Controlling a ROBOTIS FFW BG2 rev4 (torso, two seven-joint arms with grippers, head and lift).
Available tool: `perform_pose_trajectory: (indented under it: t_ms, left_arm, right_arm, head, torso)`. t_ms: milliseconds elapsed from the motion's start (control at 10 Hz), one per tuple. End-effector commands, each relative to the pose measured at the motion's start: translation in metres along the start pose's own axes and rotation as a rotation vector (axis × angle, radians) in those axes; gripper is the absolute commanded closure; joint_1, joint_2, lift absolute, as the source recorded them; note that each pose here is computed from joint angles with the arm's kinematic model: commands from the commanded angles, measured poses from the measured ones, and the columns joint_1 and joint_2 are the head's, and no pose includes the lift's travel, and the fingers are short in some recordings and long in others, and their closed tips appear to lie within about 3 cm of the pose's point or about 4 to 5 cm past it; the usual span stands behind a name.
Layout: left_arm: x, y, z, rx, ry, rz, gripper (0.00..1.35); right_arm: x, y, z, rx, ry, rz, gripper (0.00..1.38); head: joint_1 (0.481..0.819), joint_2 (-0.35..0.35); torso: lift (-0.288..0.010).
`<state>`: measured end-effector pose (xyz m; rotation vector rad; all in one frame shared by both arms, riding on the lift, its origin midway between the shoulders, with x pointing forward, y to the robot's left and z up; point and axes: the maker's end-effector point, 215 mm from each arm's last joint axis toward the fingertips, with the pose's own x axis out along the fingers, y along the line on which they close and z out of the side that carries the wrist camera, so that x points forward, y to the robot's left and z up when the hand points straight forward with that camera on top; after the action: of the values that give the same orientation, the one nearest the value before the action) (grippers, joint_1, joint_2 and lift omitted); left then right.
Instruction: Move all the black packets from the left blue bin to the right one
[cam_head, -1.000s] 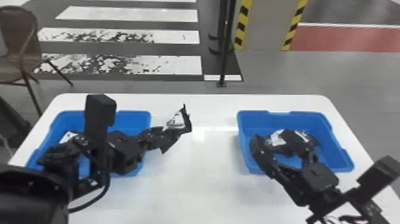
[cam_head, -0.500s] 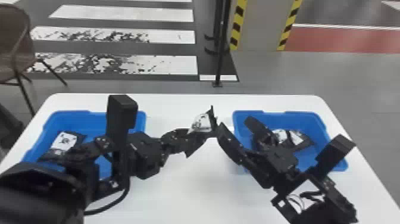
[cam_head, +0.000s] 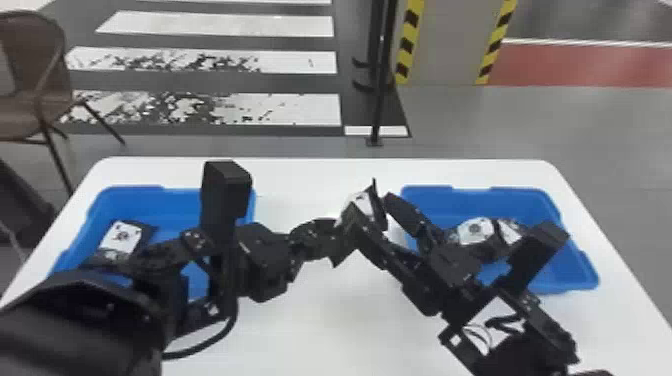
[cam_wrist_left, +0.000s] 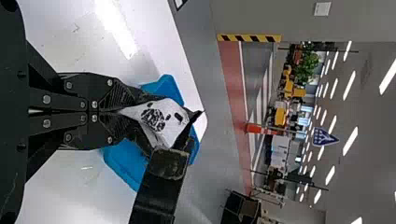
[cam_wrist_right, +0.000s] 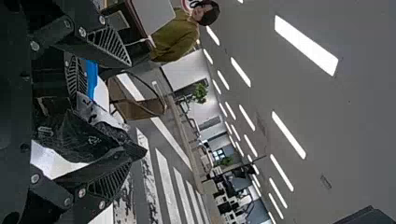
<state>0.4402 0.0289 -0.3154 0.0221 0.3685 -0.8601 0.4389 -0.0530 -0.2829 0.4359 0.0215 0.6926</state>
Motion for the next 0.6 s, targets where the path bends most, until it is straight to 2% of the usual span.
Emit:
perform_pose_trajectory:
  t_ms: [0,200,500]
  left_arm:
    - [0.0008,-0.0014,0.0020,0.003,-0.005,-0.004,1.20]
    - [0.0010,-0.0027,0.0038,0.003,-0.011,-0.008,1.20]
    - [0.0005,-0.0028,0.0072,0.000,-0.025,-0.009,1.16]
  right_arm:
    - [0.0029,-0.0048,-0.0052,0.015,0.005,-0.005,0.85]
    - [0.0032,-0.0089,-0.0094,0.019,0.011,-0.011,1.30]
    - [0.0032,-0.0087,-0.0070,0.019,0.003,-0.010,1.28]
  head:
    - [0.695,-0.031]
    - [0.695,-0.034]
    - [0.695,-0.036]
  torso:
    - [-0.140]
    - [-0.140]
    - [-0.140]
